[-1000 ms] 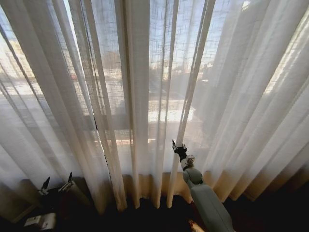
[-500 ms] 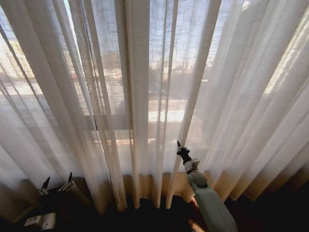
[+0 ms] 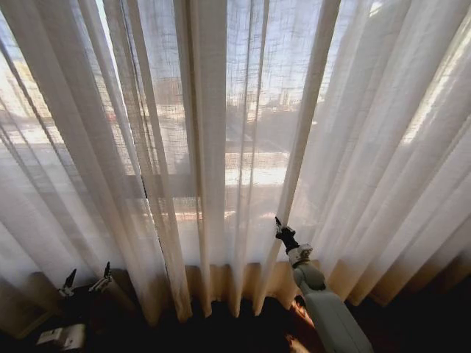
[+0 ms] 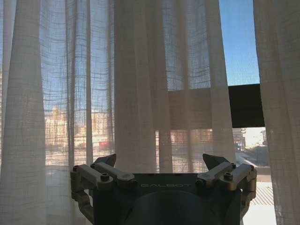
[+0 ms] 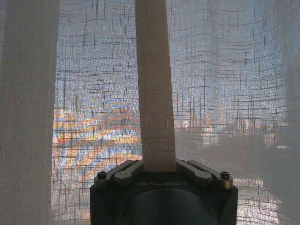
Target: Open the curtains by pulling them apart, changing their state from closed to fully open.
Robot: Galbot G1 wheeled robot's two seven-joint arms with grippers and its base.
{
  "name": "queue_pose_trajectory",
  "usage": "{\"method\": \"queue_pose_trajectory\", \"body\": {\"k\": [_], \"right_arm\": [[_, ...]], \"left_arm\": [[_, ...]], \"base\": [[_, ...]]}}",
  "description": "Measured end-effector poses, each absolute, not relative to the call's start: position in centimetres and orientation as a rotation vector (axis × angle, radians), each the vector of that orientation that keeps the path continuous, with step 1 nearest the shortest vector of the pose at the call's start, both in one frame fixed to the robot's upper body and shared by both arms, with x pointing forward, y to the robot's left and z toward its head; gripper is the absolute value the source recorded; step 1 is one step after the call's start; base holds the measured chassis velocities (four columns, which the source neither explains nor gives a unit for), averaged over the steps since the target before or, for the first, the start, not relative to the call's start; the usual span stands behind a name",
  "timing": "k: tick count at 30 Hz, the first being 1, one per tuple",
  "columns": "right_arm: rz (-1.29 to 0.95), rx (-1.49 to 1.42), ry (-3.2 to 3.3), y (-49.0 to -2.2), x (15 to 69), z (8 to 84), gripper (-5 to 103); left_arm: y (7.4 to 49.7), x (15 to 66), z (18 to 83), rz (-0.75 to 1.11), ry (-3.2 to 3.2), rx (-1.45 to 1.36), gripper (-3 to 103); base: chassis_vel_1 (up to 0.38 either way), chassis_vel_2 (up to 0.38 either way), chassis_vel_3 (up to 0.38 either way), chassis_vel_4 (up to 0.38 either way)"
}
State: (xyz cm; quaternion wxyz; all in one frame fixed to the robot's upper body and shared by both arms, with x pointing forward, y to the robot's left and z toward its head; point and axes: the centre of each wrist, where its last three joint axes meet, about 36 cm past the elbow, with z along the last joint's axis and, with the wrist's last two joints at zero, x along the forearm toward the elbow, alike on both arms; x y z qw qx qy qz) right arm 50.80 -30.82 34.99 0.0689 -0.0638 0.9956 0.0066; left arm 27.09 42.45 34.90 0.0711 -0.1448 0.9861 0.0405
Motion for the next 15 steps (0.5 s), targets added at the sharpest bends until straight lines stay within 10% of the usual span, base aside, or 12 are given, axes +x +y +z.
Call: {"method": "queue_pose_trajectory", "body": {"k": [15], "right_arm": [[0.008,-0.156,3.006,-32.6,50.3,35.0,0]], "left_arm": [[42.4,27.1,34.9,0.122,2.965,-0.435,100]], "base": [[-0.253,-0.264,0.268,0.259]]}}
